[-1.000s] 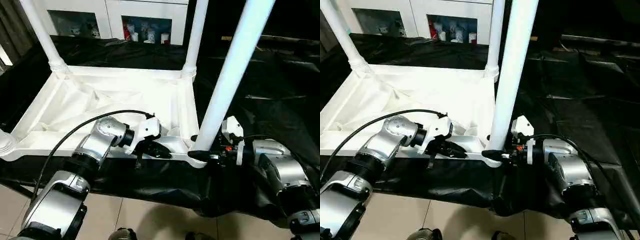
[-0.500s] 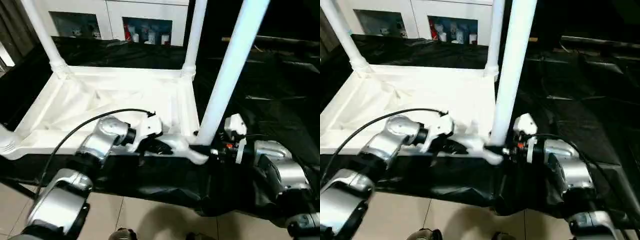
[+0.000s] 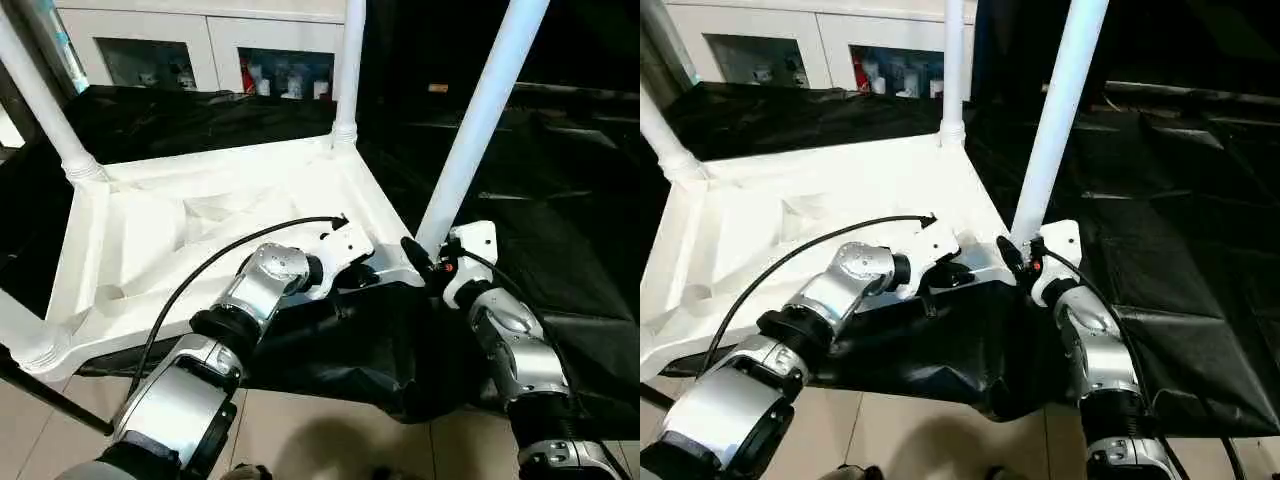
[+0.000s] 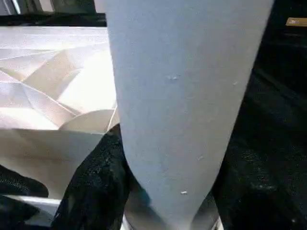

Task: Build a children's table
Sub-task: Rotate leg to tighten

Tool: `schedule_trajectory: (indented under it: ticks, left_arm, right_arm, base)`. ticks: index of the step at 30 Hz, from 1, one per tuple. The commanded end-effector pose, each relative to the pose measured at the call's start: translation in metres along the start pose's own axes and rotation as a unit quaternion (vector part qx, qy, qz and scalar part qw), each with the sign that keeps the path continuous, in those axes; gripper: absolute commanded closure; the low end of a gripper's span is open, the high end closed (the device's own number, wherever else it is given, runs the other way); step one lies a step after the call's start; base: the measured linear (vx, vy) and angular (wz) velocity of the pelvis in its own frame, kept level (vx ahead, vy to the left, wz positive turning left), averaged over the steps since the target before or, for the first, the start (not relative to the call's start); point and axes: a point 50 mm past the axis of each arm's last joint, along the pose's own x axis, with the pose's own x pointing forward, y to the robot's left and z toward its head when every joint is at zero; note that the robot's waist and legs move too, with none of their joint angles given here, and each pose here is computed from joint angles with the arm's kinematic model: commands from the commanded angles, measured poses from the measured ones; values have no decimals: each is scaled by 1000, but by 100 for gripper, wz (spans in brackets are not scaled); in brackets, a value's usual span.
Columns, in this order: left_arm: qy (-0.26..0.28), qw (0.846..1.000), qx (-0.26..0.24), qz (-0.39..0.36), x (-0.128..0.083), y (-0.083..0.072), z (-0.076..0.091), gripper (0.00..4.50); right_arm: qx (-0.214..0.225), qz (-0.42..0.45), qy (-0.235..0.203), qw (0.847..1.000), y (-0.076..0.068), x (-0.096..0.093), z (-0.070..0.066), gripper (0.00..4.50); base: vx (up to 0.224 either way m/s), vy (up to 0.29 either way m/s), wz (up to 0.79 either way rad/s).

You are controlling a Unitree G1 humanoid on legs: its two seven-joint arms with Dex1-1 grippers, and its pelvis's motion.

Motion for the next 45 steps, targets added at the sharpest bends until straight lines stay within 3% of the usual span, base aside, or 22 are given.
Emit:
schedule_trajectory:
  ticks: [1, 4, 8, 12, 20, 21, 27, 35, 37, 38, 39, 41, 42, 45]
  left_arm:
    - [-17, 1000, 12, -19, 10, -8, 10, 450]
    - [-14, 999, 19, -30, 4, -5, 7, 450]
    - [-12, 997, 43, -70, -12, -1, -2, 450]
    - [-3, 989, 54, -134, -29, -2, -13, 450]
    - [11, 983, 58, -176, -51, 3, -24, 450]
    - [10, 980, 57, -188, -57, 5, -26, 450]
    - [10, 980, 55, -192, -64, 7, -27, 450]
    - [-4, 983, 45, -175, -61, 8, -24, 450]
    - [-4, 988, 35, -149, -57, 10, -23, 450]
    - [-8, 993, 26, -118, -52, 13, -21, 450]
    - [-8, 993, 25, -117, -52, 14, -21, 450]
    - [-11, 998, 14, -64, -43, 18, -17, 450]
    - [-11, 998, 14, -64, -43, 18, -17, 450]
    - [-15, 1000, -2, -2, -28, 20, -9, 450]
  right_arm:
    - [15, 161, 40, 986, 49, 5, -19, 184]
    - [6, 190, 42, 981, 43, 1, -15, 185]
    - [-16, 295, 77, 952, 29, -12, -8, 179]
    - [-42, 343, 99, 933, 14, -19, 2, 179]
    - [-42, 392, 123, 911, 3, -25, 9, 179]
    - [-41, 403, 130, 905, 2, -27, 9, 202]
    - [-36, 424, 143, 893, 3, -29, 7, 235]
    - [-24, 429, 146, 891, 7, -32, 2, 241]
    - [-16, 415, 149, 897, 10, -34, -4, 241]
    - [-13, 379, 144, 914, 11, -31, -10, 241]
    - [-13, 377, 143, 915, 11, -31, -10, 242]
    - [-3, 268, 129, 955, 9, -20, -20, 245]
    - [-3, 268, 129, 955, 9, -20, -20, 246]
    - [40, 139, 118, 982, 7, -9, -30, 248]
  base:
    - [0, 0, 0]
    - [0, 0, 0]
    - [0, 0, 0]
    - [0, 0, 0]
    - [19, -10, 1]
    - [0, 0, 0]
    - [0, 0, 0]
    - [0, 0, 0]
    - [0, 0, 0]
    - [0, 0, 0]
    - [0, 0, 0]
    - [0, 0, 0]
    - [0, 0, 0]
    - [0, 0, 0]
